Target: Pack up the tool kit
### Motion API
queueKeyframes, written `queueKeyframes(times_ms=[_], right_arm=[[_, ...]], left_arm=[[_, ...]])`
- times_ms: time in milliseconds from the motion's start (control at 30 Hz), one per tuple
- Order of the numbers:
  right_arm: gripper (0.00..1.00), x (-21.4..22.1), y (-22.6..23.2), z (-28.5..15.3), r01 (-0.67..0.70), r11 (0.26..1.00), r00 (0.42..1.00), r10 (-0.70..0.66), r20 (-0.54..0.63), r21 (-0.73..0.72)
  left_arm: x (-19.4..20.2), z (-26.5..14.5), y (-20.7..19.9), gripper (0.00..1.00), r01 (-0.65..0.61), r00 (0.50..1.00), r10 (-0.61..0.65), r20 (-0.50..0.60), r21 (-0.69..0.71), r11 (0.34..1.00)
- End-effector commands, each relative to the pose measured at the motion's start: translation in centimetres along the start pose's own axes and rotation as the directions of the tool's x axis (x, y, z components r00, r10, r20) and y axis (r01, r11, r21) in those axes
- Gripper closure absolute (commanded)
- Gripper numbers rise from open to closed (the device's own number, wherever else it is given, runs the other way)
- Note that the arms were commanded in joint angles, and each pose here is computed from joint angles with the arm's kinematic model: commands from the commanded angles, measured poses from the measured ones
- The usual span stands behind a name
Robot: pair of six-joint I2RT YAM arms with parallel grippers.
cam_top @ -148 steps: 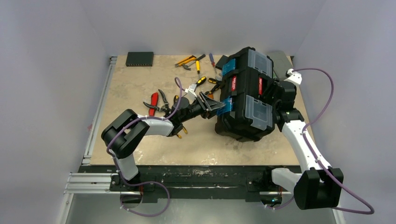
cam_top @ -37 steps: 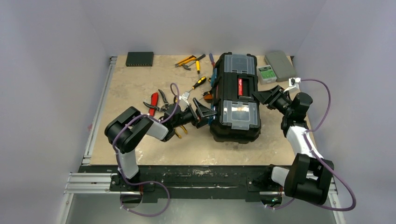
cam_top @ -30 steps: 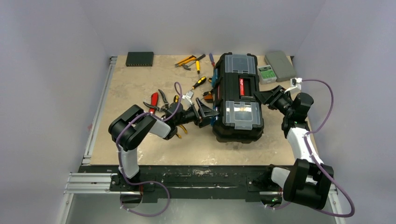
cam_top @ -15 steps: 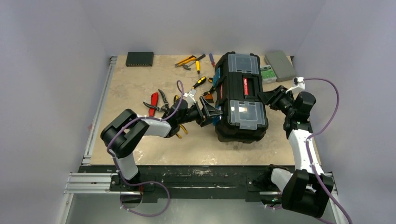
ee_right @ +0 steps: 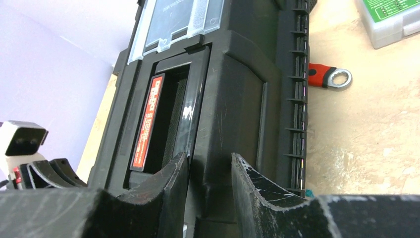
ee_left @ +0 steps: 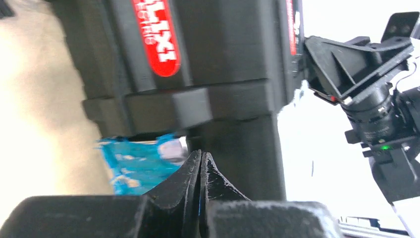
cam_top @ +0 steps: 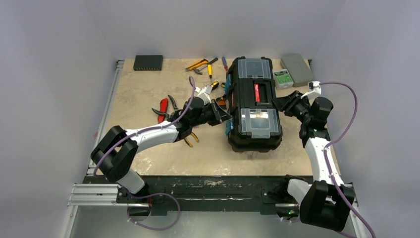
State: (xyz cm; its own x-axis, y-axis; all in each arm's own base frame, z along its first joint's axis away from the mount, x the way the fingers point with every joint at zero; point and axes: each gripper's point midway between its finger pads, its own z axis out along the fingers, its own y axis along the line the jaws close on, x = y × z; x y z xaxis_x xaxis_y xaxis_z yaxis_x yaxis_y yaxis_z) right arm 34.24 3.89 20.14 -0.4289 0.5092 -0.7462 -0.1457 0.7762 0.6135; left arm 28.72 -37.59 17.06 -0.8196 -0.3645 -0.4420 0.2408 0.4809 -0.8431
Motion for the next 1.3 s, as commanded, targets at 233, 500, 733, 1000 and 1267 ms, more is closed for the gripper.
queueKeyframes(times_ms=[233, 500, 733, 1000, 1267], right_arm=[[0.65, 12.1, -3.7, -2.7, -0.150, 0.968, 0.902, 0.217, -0.373, 0.200], [0.58, 10.2, -3.7, -3.2, -0.093, 0.967, 0.923, 0.172, -0.344, 0.236], [0.18, 4.5, -3.0, -5.5, -0.002, 0.935, 0.980, 0.073, -0.186, 0.356], [0.18, 0.6, -0.4, -6.7, 0.094, 0.919, 0.993, -0.060, -0.099, 0.382], [0.19, -1.6, 2.6, -6.6, 0.194, 0.892, 0.981, -0.175, -0.083, 0.408]], left_arm=[[0.2, -1.3, -2.1, 0.66, -0.055, 0.998, 0.055, 0.010, 0.037, 0.998], [-2.3, -6.0, 0.4, 0.08, -0.167, 0.978, 0.187, 0.091, -0.187, 0.968], [-6.3, -11.2, 3.2, 0.00, -0.086, 0.968, 0.166, 0.190, -0.371, 0.925], [-7.5, -11.6, 3.2, 0.00, -0.037, 0.977, 0.088, 0.194, -0.253, 0.967], [-8.7, -14.9, 5.4, 0.00, 0.021, 0.941, 0.083, 0.329, -0.299, 0.954]])
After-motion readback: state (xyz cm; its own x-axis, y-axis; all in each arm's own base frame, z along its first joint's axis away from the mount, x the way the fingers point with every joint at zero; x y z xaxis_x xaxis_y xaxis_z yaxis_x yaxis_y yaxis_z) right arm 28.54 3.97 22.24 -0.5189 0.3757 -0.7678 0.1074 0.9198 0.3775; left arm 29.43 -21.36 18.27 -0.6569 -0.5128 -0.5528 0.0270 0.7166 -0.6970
